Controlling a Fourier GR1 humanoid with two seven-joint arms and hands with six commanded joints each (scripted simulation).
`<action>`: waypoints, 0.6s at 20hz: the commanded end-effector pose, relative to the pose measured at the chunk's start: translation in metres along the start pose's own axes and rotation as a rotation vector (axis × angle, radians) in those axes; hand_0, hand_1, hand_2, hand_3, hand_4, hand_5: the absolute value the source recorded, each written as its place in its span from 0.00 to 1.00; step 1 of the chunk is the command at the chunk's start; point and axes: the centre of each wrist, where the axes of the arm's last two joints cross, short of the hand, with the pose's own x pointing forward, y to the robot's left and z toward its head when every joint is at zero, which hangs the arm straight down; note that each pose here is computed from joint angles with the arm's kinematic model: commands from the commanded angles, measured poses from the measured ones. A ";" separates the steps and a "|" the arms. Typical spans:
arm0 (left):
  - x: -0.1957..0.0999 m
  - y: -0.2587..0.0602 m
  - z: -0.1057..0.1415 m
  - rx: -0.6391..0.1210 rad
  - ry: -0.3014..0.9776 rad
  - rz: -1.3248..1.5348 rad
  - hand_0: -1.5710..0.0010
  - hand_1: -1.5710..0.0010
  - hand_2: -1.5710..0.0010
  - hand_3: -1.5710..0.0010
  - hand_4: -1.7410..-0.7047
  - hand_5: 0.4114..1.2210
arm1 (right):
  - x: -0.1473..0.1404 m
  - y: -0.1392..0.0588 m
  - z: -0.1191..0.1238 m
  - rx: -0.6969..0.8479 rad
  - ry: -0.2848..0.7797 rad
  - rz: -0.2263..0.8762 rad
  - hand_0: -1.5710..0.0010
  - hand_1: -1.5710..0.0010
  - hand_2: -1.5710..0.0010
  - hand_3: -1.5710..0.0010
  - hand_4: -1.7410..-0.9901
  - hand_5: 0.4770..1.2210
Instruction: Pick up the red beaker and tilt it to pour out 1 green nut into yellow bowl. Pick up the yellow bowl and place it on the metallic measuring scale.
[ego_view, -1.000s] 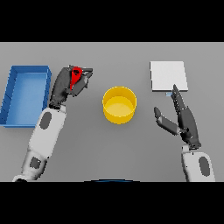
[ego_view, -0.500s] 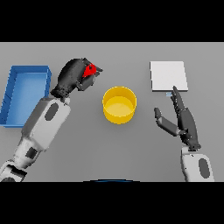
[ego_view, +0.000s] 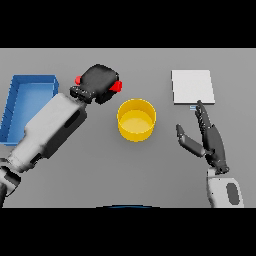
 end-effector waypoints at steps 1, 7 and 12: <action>0.005 0.002 -0.003 -0.032 -0.006 -0.060 0.00 0.00 0.00 0.06 0.11 0.99 | -0.001 0.000 0.002 -0.003 0.009 -0.005 1.00 1.00 1.00 1.00 0.62 0.26; 0.029 0.017 -0.018 -0.166 0.015 -0.361 0.00 0.00 0.00 0.19 0.04 1.00 | -0.002 -0.004 0.001 -0.004 0.023 -0.067 1.00 1.00 1.00 1.00 0.58 0.19; 0.052 0.020 -0.027 -0.198 -0.056 -0.548 0.00 0.00 0.00 0.12 0.02 1.00 | -0.001 -0.001 -0.001 -0.010 0.015 -0.060 1.00 1.00 1.00 1.00 0.59 0.17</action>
